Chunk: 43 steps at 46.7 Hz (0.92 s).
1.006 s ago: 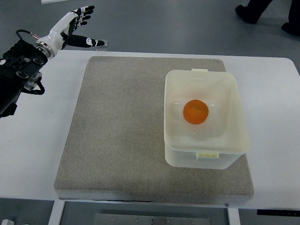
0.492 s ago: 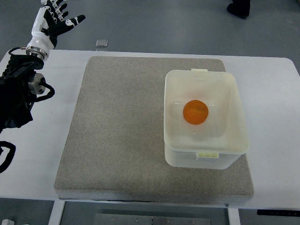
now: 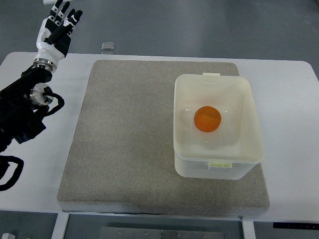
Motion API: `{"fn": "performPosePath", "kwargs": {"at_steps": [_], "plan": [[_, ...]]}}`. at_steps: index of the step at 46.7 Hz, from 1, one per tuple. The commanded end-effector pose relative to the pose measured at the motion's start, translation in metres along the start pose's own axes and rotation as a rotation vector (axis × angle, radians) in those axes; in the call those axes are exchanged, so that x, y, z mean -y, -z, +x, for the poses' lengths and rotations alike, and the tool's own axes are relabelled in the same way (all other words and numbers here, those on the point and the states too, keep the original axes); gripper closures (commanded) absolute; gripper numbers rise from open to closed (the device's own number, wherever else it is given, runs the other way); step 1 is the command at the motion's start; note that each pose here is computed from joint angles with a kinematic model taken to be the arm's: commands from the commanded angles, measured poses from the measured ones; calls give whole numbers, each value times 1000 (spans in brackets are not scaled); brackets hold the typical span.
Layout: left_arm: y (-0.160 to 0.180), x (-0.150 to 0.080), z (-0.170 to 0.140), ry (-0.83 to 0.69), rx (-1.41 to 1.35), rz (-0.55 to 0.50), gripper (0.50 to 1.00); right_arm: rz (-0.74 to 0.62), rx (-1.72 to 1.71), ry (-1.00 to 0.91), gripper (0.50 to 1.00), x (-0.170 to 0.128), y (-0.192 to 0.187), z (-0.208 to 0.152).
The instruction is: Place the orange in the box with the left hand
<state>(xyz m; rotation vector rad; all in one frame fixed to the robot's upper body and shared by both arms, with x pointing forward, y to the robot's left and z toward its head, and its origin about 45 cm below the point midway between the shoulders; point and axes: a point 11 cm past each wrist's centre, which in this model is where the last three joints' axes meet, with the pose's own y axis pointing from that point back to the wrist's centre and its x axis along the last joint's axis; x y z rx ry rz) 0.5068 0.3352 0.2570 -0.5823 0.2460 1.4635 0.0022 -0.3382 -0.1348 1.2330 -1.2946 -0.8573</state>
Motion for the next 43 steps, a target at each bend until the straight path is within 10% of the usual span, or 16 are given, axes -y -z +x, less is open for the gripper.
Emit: {"fn": "performPosePath", "kwargs": {"at_steps": [1, 43], "plan": [[12, -4, -3, -12, -43, 4, 501, 0, 0, 0, 568, 0, 0, 0], [9, -6, 4, -64, -118, -44, 504, -1, -3, 1, 568, 0, 0, 0]]}}
